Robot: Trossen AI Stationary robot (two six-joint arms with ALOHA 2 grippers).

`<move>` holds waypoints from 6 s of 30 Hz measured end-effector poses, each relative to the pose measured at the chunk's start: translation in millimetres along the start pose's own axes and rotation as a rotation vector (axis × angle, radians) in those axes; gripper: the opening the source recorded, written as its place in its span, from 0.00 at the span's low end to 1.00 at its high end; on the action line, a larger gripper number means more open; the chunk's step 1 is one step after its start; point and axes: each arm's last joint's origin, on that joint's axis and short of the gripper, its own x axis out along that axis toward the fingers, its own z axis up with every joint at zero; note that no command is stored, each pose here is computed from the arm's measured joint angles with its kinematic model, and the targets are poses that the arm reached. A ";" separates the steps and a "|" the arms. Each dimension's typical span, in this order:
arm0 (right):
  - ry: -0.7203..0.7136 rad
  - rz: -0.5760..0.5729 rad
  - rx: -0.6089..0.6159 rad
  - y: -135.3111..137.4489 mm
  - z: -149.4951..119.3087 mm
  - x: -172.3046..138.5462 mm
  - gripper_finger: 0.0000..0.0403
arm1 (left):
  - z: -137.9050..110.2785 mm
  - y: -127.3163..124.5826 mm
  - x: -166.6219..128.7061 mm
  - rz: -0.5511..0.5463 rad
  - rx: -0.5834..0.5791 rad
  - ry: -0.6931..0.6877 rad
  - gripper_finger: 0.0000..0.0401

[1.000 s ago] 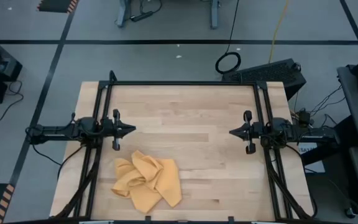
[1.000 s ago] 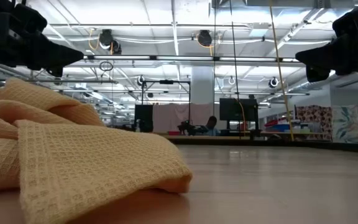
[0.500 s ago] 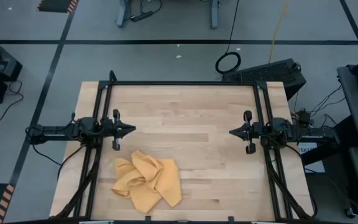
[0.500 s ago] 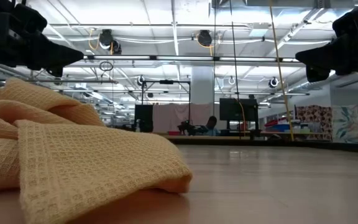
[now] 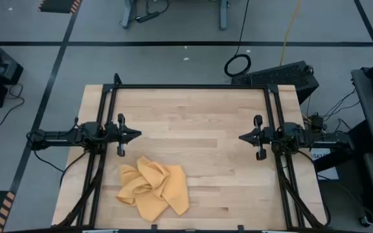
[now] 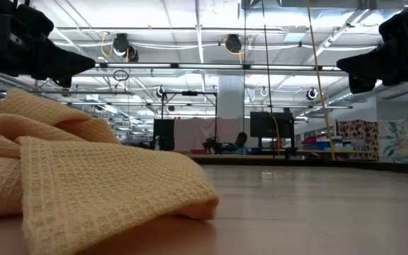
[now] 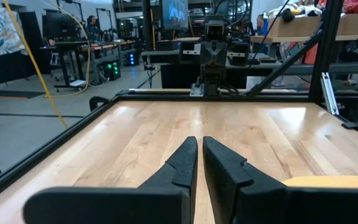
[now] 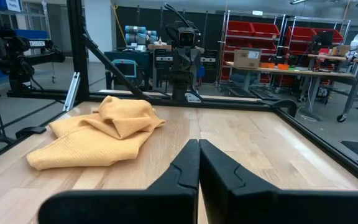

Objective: Roll towel

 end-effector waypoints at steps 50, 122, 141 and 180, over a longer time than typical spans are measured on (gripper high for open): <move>-0.146 -0.003 0.032 -2.5 74.0 -12.9 0.00 | 0.0 0.0 0.0 0.000 0.001 0.000 0.09; 0.582 0.127 0.339 66.0 -18.5 218.9 0.13 | 85.6 -22.2 58.7 -0.137 -0.120 0.542 0.09; 0.666 0.342 -0.113 194.7 -33.4 270.8 0.57 | 53.5 -62.4 103.6 -0.214 -0.080 0.567 0.09; 0.491 -0.042 -0.466 190.5 76.8 253.7 0.01 | 43.1 -113.9 140.3 -0.239 0.060 0.253 0.09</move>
